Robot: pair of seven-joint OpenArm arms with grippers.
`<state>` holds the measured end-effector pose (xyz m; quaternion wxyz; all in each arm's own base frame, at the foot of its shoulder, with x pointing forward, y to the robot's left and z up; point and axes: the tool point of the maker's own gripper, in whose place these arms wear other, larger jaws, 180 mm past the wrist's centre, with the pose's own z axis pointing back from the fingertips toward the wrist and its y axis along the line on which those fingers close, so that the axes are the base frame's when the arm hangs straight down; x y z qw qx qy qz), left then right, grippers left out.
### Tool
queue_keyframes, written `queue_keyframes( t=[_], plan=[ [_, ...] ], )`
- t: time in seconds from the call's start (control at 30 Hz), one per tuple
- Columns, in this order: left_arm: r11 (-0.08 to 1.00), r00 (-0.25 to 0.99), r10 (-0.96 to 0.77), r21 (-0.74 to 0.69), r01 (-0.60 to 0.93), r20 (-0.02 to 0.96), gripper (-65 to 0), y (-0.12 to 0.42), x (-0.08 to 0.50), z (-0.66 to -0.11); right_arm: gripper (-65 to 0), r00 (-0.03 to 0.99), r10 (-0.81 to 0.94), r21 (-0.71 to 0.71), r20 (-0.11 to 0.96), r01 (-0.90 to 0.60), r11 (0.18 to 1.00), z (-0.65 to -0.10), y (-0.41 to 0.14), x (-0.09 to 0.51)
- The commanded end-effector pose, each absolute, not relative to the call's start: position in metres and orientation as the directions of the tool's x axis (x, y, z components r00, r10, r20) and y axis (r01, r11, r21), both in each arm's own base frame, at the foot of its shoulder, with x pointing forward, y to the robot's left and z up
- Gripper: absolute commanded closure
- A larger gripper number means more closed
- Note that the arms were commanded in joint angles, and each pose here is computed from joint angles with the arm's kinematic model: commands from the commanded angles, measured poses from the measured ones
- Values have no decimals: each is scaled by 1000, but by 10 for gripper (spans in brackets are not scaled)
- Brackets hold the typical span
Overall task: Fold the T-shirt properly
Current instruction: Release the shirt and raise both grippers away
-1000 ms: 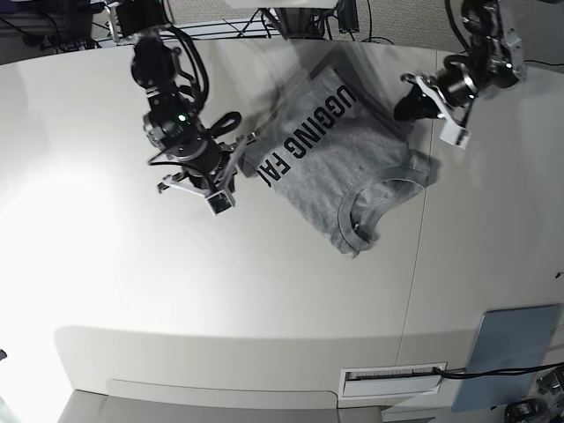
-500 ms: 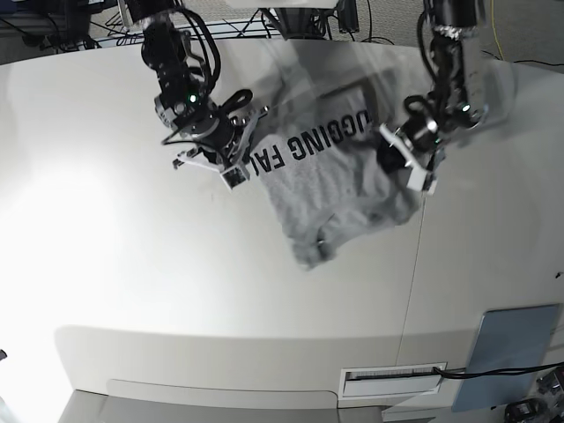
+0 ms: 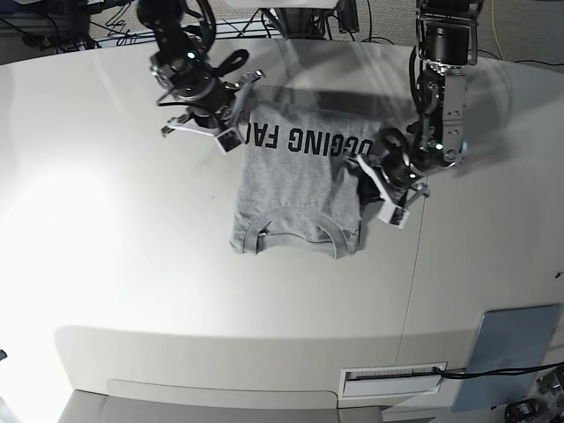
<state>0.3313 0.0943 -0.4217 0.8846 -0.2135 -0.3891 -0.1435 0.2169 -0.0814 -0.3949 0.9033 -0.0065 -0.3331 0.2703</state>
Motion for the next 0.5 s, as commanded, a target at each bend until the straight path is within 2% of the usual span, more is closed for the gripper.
queue_keyframes(
  t=[0.0, 0.1, 0.23, 0.47],
  plan=[
    [859, 642, -83, -271, 434, 762, 0, 98, 333, -412, 0, 592, 494, -211, 637, -483, 850, -379, -82, 223],
    [831, 646, -41, -333, 446, 762, 0, 103, 323, -400, 0, 566, 500, -251, 655, -462, 851, -360, -93, 225],
    [845, 648, 31, -366, 390, 761, 0, 128, 308, -386, 0, 569, 488, -297, 662, -398, 868, -341, -119, 225],
    [904, 622, 6, -271, 332, 783, 0, 166, 258, -363, 0, 664, 405, -306, 629, -267, 914, -335, -174, 201]
  ],
)
